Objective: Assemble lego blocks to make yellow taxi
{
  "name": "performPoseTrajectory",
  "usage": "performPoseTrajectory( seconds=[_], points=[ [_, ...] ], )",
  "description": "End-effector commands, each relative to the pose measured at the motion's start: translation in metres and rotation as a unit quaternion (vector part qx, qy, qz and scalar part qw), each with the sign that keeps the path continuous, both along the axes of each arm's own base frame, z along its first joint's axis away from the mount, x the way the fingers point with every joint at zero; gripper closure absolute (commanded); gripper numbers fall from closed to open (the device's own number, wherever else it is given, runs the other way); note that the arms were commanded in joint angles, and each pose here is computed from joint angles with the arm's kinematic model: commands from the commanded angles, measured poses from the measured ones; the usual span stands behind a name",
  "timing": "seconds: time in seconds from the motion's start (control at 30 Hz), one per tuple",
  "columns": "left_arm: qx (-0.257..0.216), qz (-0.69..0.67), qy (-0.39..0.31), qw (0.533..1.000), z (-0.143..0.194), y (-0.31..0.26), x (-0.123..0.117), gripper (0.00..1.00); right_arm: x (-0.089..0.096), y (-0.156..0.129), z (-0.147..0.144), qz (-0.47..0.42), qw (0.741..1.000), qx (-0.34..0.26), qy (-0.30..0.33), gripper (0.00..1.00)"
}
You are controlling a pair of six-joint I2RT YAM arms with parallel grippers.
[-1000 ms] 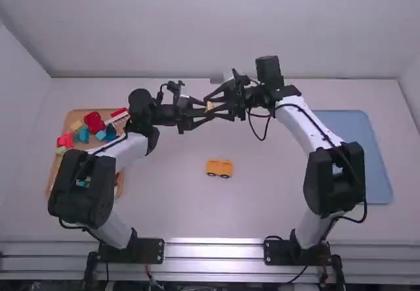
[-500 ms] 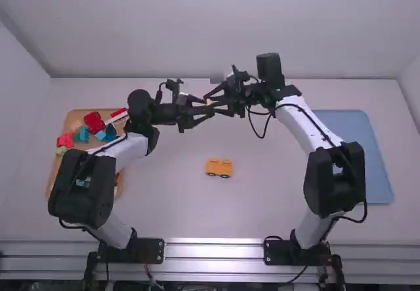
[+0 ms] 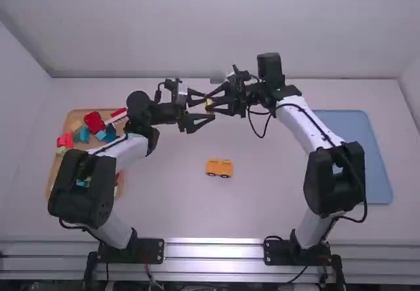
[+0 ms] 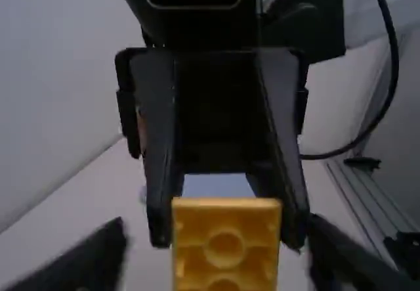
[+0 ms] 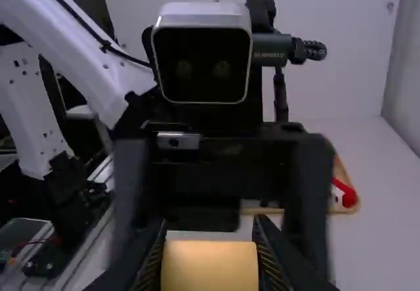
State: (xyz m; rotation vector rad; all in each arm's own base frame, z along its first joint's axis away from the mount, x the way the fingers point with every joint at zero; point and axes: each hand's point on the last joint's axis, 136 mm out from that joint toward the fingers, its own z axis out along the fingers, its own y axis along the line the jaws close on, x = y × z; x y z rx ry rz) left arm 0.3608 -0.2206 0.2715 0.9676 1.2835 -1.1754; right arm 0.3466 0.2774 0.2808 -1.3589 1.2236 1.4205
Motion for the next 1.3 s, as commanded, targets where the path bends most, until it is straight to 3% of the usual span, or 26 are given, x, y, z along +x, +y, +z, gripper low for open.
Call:
performPoseTrajectory(
  seconds=[0.0,0.07,0.1,0.13,0.2,0.23,0.4,0.47,0.53,0.6,0.63,0.67,0.83,0.87,0.93,0.97,1.07,1.2,1.27],
  points=[
    [-0.002,0.003,-0.002,1.0,0.003,0.0,0.002,0.01,0.001,-0.002,0.014,0.0,1.0,0.009,-0.023,0.8],
    [0.0,0.002,0.009,1.0,0.0,0.0,0.002,0.01,0.017,0.0,0.016,-0.04,0.999,-0.011,-0.008,0.82],
    [0.003,0.003,0.023,1.0,-0.004,0.0,0.003,0.01,0.042,-0.001,0.017,-0.105,0.994,-0.034,0.02,0.84],
    [0.003,0.003,0.023,1.0,-0.004,0.0,0.003,0.01,0.042,-0.001,0.017,-0.105,0.994,-0.034,0.02,0.84],
    [0.017,0.006,0.036,0.999,-0.017,0.0,0.005,0.01,0.08,-0.008,0.017,-0.227,0.97,-0.062,0.053,0.86],
    [0.027,0.011,0.04,0.999,-0.025,0.0,0.007,0.01,0.089,-0.014,0.017,-0.269,0.959,-0.075,0.053,0.85],
    [0.057,0.09,0.108,0.988,-0.059,0.009,0.032,0.01,0.095,-0.037,0.006,-0.386,0.907,-0.156,0.058,0.85],
    [0.074,0.13,0.131,0.98,-0.073,0.015,0.042,0.01,0.089,-0.059,-0.008,-0.459,0.856,-0.225,0.074,0.85],
    [0.081,0.16,0.145,0.973,-0.08,0.02,0.05,0.01,0.079,-0.069,-0.02,-0.487,0.826,-0.271,0.084,0.82],
    [0.09,0.198,0.157,0.963,-0.088,0.028,0.06,0.01,0.068,-0.083,-0.041,-0.528,0.776,-0.322,0.12,0.83],
    [0.092,0.204,0.159,0.961,-0.089,0.029,0.061,0.01,0.066,-0.086,-0.044,-0.535,0.767,-0.33,0.127,0.84],
    [0.098,0.23,0.166,0.954,-0.094,0.035,0.068,0.01,0.055,-0.097,-0.064,-0.555,0.729,-0.367,0.162,0.88],
    [0.101,0.245,0.168,0.949,-0.096,0.039,0.071,0.01,0.015,-0.112,-0.12,-0.558,0.637,-0.459,0.27,0.89],
    [0.101,0.246,0.166,0.95,-0.095,0.039,0.072,0.01,0.003,-0.123,-0.14,-0.568,0.588,-0.487,0.308,0.89],
    [0.101,0.246,0.165,0.95,-0.095,0.039,0.072,0.01,-0.004,-0.131,-0.151,-0.577,0.554,-0.504,0.326,0.89],
    [0.1,0.246,0.163,0.95,-0.094,0.038,0.072,0.01,-0.011,-0.142,-0.167,-0.588,0.507,-0.522,0.353,0.89],
    [0.099,0.246,0.162,0.95,-0.094,0.039,0.072,0.01,-0.016,-0.147,-0.189,-0.587,0.474,-0.527,0.391,0.88],
    [0.102,0.245,0.163,0.95,-0.095,0.039,0.072,0.01,-0.017,-0.149,-0.224,-0.567,0.462,-0.528,0.431,0.85],
    [0.111,0.244,0.155,0.951,-0.098,0.039,0.071,0.01,-0.018,-0.155,-0.245,-0.569,0.439,-0.518,0.465,0.89]
  ],
)
